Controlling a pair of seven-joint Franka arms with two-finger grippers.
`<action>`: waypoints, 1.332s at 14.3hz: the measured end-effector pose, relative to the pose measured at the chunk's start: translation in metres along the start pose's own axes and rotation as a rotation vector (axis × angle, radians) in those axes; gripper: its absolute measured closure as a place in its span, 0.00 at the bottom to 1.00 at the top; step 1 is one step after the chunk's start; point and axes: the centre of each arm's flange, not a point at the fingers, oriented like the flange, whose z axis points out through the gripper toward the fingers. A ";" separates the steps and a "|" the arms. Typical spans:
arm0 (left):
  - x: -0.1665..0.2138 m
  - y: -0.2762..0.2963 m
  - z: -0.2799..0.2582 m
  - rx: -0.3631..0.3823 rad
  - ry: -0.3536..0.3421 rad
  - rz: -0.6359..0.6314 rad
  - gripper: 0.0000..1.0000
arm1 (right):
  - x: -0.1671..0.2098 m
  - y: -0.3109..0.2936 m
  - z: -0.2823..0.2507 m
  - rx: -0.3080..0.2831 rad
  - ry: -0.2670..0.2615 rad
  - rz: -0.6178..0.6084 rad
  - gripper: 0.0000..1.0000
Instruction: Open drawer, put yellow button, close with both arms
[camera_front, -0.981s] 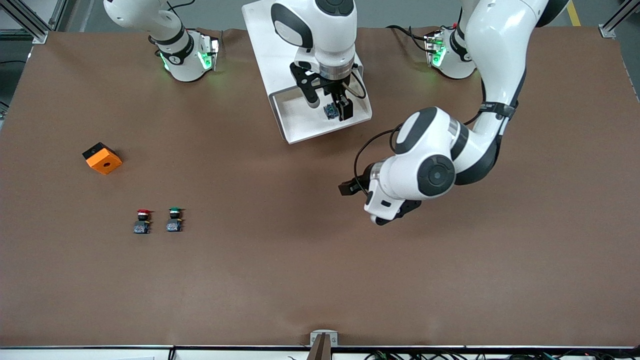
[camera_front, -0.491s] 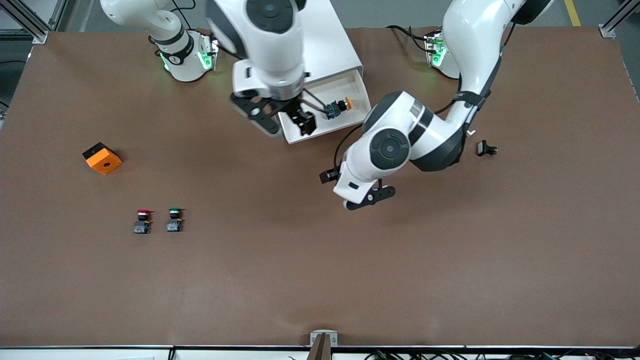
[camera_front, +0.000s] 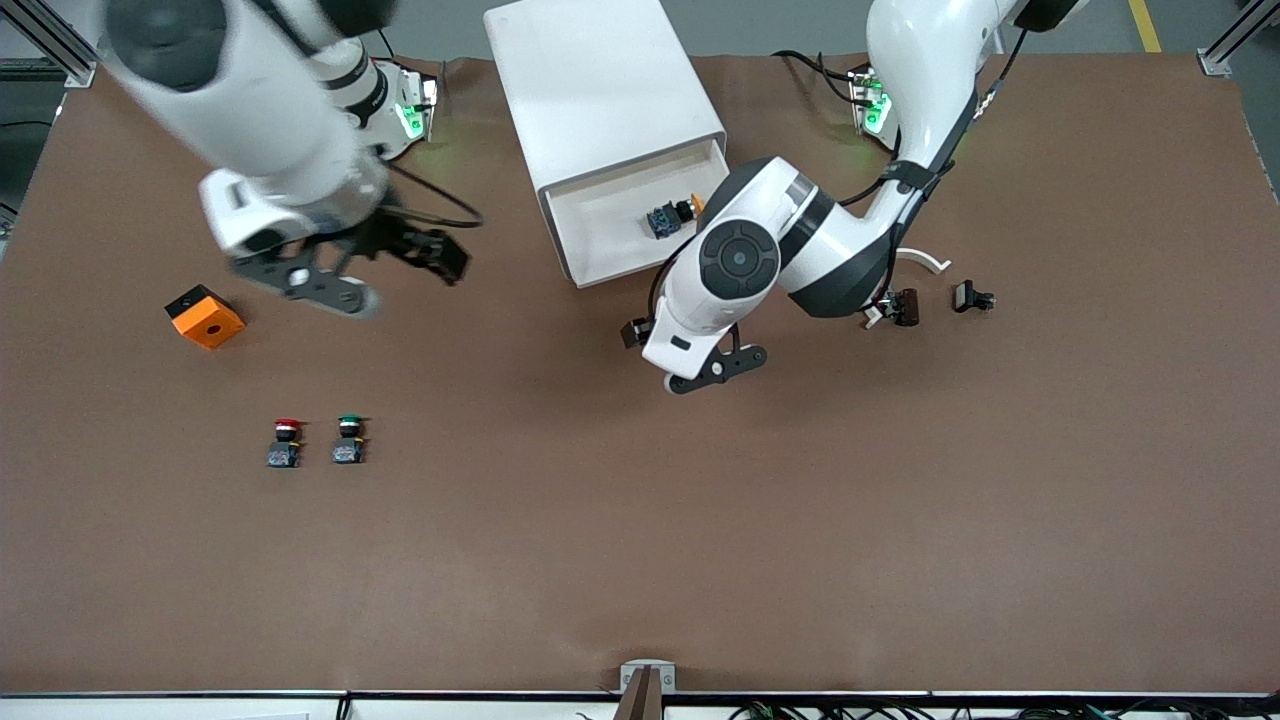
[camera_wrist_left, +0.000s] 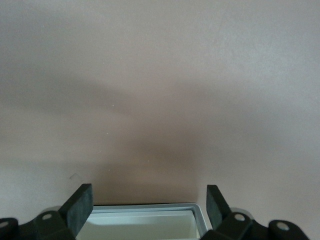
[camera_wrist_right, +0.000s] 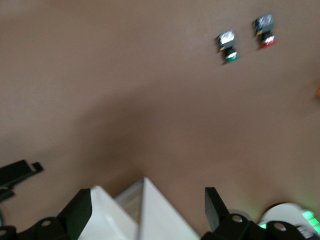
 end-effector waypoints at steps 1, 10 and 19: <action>-0.006 -0.003 0.002 0.005 0.002 0.004 0.00 | 0.012 0.023 -0.004 -0.002 -0.010 -0.058 0.00; -0.054 -0.003 0.011 0.045 0.008 0.065 0.00 | 0.084 0.177 -0.008 -0.066 -0.062 -0.274 0.00; -0.112 -0.002 0.041 0.127 0.030 0.163 0.00 | 0.105 0.242 -0.009 -0.069 -0.070 -0.205 0.00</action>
